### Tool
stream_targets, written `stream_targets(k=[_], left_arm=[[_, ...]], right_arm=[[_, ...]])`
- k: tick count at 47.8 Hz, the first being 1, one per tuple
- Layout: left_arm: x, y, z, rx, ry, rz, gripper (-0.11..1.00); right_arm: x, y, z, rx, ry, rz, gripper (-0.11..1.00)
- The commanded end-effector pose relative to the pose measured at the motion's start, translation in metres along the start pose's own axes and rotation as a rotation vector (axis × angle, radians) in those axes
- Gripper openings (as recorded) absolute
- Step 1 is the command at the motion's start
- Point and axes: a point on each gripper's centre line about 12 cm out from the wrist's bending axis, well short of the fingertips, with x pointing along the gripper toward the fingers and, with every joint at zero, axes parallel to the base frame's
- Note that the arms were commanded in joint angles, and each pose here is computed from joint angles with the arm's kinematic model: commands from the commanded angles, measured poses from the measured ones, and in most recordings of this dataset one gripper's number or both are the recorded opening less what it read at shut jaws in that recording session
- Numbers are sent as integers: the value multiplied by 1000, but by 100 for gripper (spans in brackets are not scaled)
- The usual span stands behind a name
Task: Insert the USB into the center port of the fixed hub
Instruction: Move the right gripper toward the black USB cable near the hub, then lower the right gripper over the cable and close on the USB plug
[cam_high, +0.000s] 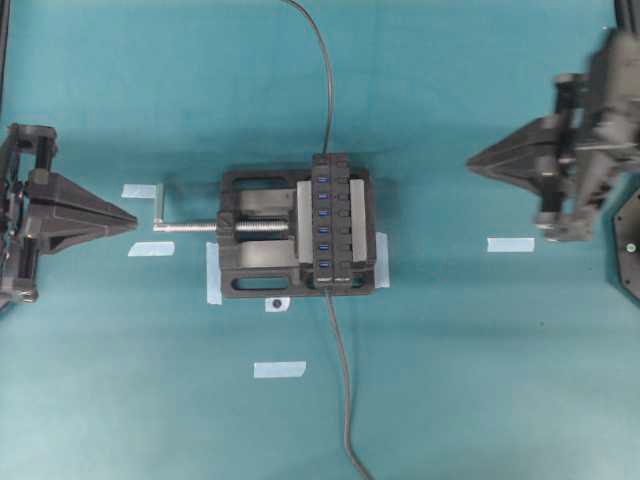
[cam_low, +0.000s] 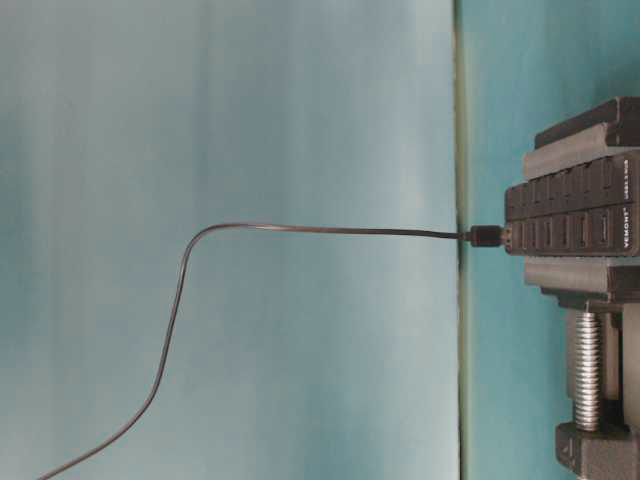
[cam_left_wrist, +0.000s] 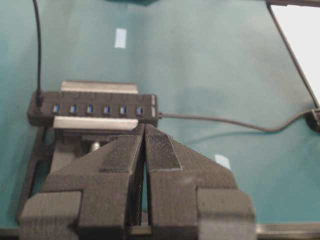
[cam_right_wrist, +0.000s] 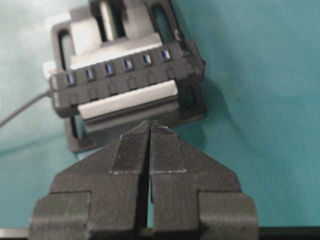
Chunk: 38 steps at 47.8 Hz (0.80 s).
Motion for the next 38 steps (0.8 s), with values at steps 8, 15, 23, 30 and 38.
stream_targets(k=[8, 15, 23, 30, 38], left_arm=[[1, 0, 6, -2, -15, -1, 0], [0, 0, 6, -3, -17, -1, 0], [0, 0, 6, -3, -17, -1, 0], [0, 0, 6, -6, -15, -1, 0], [0, 0, 4, -18, 15, 2, 0]], right_arm=[[23, -4, 20, -31, 22, -31, -1], [39, -4, 28, -45, 50, -41, -1], [60, -6, 30, -63, 93, -53, -1], [78, -8, 31, -60, 127, -60, -1], [97, -10, 35, -60, 151, -67, -1]])
